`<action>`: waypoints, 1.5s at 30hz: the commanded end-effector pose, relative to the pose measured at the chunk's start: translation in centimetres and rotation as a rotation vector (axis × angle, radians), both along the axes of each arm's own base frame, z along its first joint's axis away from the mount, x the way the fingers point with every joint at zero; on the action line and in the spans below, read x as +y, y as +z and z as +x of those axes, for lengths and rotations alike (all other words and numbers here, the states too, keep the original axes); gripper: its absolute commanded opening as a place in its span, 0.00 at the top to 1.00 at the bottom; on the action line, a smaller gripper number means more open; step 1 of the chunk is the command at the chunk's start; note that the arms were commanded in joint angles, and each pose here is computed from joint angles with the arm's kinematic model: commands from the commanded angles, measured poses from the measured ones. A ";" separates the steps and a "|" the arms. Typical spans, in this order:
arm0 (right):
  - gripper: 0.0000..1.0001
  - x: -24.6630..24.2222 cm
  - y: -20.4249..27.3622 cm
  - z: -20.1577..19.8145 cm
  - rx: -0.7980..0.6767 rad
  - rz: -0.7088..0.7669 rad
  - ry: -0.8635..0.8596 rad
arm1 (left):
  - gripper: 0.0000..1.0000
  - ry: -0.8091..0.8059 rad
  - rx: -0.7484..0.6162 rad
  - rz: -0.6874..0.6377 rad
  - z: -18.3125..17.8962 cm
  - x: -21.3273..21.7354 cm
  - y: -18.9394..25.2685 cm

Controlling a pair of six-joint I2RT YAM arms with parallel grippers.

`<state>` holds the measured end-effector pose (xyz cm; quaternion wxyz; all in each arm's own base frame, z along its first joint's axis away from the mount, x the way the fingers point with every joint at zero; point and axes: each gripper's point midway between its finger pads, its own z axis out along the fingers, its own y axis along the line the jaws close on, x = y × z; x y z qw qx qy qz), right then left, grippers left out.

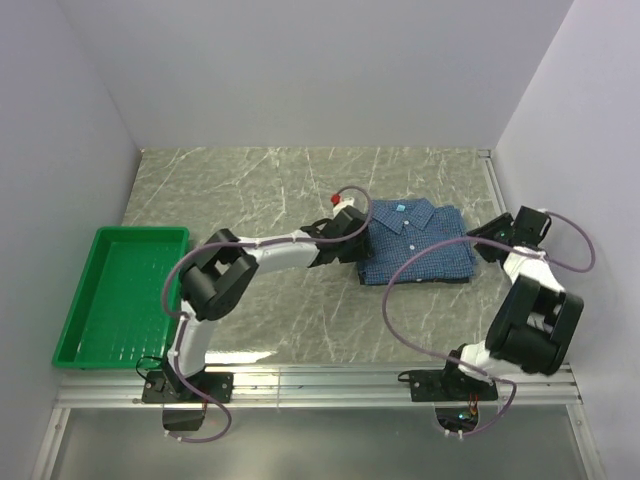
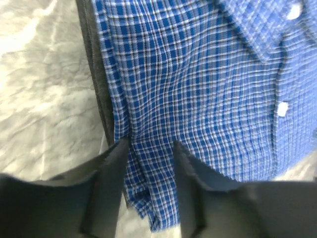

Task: Fold and stack the long sleeve shirts
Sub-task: Neatly place the folded shirt to the corner

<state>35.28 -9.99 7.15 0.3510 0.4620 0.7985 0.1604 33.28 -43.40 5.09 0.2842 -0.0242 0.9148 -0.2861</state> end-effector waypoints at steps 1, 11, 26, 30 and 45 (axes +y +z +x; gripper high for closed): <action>0.48 -0.3 5.8 0.3 -0.133 -0.076 -0.021 | 0.47 0.031 -0.164 -0.098 1.3 0.6 10.6; 0.21 7.2 8.3 -5.3 -0.309 0.065 -0.023 | 0.04 0.129 -0.283 -0.033 1.7 9.5 20.8; 0.10 14.3 0.5 -9.5 -0.335 0.351 -0.146 | 0.01 0.351 -0.293 0.166 0.0 30.3 19.9; 0.10 14.4 -0.3 -9.3 -0.340 0.361 -0.171 | 0.01 0.435 -0.329 0.184 -0.7 33.5 18.8; 0.27 15.0 -3.2 -7.9 -0.268 0.412 -0.269 | 0.01 0.544 -0.319 0.170 -1.5 36.8 15.4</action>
